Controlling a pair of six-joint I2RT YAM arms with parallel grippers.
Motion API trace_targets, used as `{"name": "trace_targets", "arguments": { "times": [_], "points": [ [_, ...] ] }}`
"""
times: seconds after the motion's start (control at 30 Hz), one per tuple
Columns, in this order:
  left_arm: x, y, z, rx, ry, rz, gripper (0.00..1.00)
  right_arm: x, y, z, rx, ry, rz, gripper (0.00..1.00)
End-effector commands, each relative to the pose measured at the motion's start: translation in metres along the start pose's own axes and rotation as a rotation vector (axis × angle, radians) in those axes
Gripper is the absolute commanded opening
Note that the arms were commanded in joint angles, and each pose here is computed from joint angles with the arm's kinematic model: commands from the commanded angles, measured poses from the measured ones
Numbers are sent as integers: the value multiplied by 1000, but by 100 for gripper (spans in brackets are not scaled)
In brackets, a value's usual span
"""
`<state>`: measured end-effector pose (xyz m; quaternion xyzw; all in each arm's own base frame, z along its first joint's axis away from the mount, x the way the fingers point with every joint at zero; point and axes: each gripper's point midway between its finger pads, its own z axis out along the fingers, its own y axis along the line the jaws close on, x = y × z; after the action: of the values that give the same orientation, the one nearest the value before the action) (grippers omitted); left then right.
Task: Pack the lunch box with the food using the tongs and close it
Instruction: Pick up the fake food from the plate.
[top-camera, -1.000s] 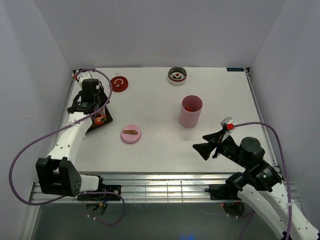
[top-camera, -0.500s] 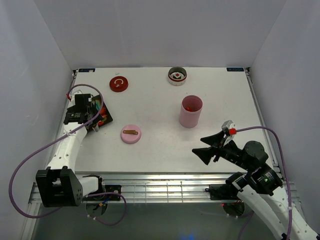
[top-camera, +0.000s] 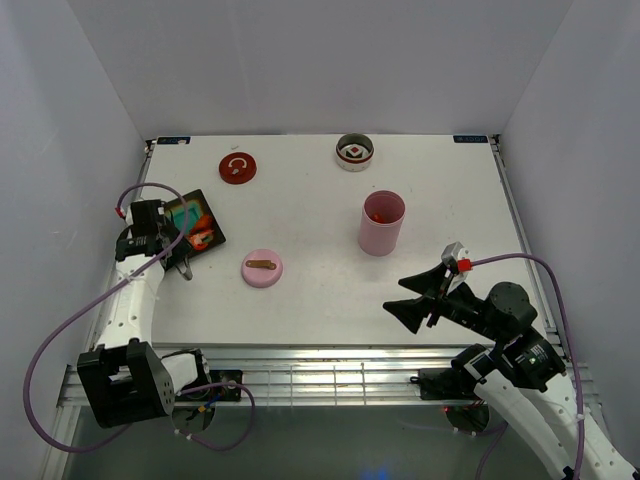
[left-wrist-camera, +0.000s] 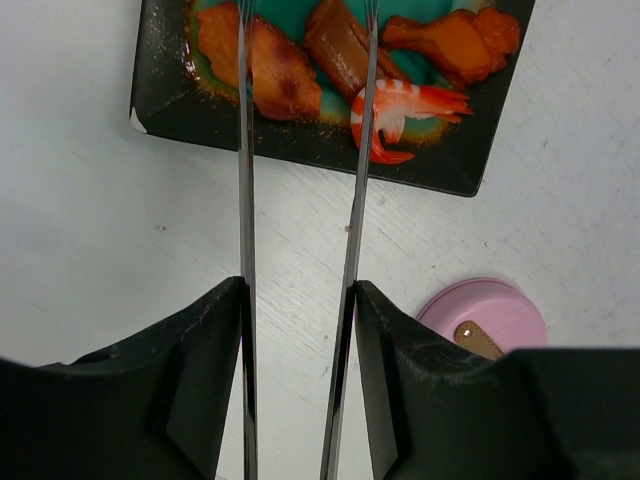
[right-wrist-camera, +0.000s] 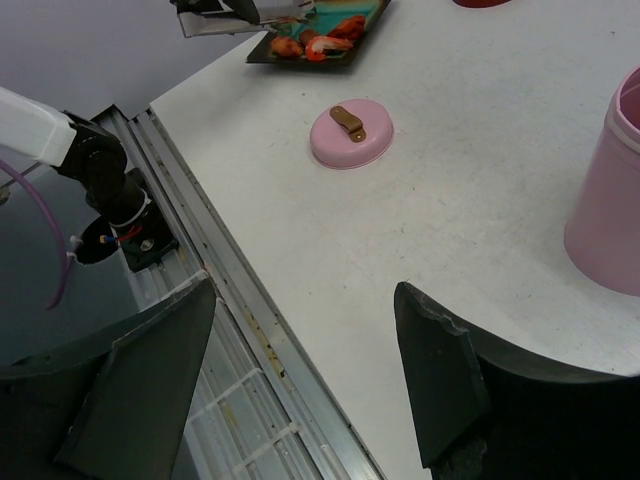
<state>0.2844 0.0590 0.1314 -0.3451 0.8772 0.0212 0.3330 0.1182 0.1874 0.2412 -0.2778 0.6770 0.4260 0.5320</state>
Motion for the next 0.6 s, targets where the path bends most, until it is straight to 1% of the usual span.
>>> {"name": "trace_targets", "arguments": {
  "times": [0.0,0.13,0.27,0.4,0.57],
  "points": [
    [0,-4,-2,45,-18,-17,57,-15,10,-2,-44,-54,-47,78],
    [-2,-11,0,87,-26,3,55,-15,10,-2,-44,-54,-47,78],
    [-2,-10,-1,90,-29,20,54,-14,8,-1,-40,-50,-44,78],
    [-13,-11,-18,105,-59,73,56,-15,9,-1,-39,-49,-44,78],
    [-24,-14,-39,138,-106,113,55,-14,7,0,-35,-49,-43,78]
  ]
}}
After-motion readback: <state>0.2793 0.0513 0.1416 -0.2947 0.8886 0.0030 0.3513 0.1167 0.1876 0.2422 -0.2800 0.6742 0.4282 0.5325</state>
